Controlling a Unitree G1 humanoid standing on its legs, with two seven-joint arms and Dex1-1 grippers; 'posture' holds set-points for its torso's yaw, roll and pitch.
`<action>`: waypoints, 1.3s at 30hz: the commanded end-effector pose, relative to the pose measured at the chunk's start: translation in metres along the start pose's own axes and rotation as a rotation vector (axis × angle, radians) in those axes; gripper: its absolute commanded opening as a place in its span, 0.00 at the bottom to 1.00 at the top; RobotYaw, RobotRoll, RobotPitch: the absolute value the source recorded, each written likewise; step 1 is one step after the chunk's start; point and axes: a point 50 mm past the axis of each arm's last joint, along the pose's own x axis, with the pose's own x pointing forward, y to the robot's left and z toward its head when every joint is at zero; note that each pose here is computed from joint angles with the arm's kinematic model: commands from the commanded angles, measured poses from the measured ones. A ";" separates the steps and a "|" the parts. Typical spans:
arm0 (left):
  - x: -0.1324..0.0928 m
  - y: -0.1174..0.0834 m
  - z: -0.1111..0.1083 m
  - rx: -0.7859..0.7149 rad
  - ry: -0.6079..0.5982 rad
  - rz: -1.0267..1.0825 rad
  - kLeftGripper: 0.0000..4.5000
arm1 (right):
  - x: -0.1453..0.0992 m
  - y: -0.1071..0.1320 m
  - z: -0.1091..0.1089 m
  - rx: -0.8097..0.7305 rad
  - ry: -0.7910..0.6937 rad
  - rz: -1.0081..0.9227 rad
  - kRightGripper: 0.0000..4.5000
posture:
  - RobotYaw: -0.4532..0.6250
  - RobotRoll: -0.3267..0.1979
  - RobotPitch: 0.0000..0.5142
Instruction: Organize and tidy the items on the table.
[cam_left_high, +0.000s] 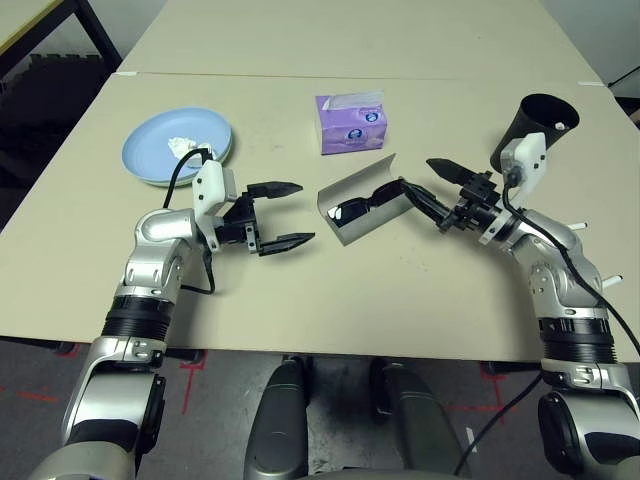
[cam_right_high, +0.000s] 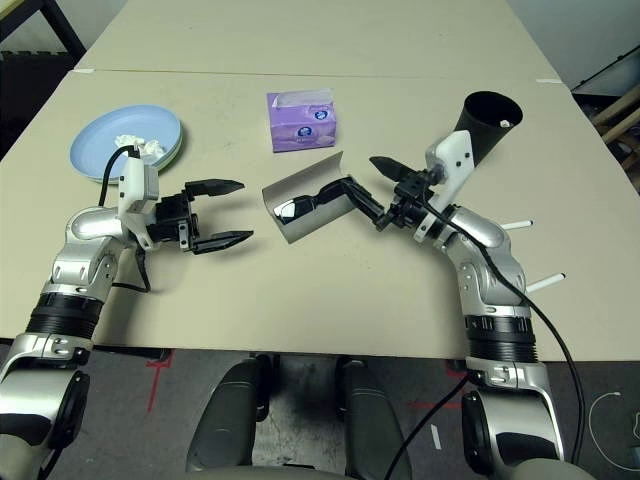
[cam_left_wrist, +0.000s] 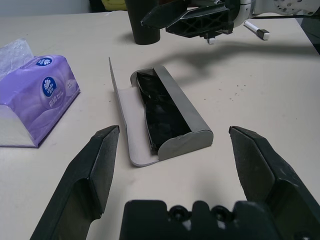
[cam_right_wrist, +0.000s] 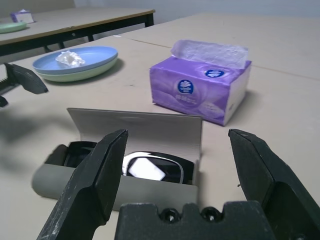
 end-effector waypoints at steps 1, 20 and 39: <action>0.000 0.001 -0.002 -0.008 0.020 -0.015 1.00 | -0.016 -0.007 -0.006 -0.064 0.000 0.033 1.00 | 0.55 0.62 0.42; 0.000 0.020 -0.005 -0.012 0.041 0.019 1.00 | -0.059 -0.013 0.001 -0.187 0.181 0.235 1.00 | 0.52 0.62 0.43; 0.015 0.039 -0.026 -0.097 0.083 0.222 0.09 | -0.051 0.001 0.009 -0.155 0.142 0.203 1.00 | 0.51 0.62 0.43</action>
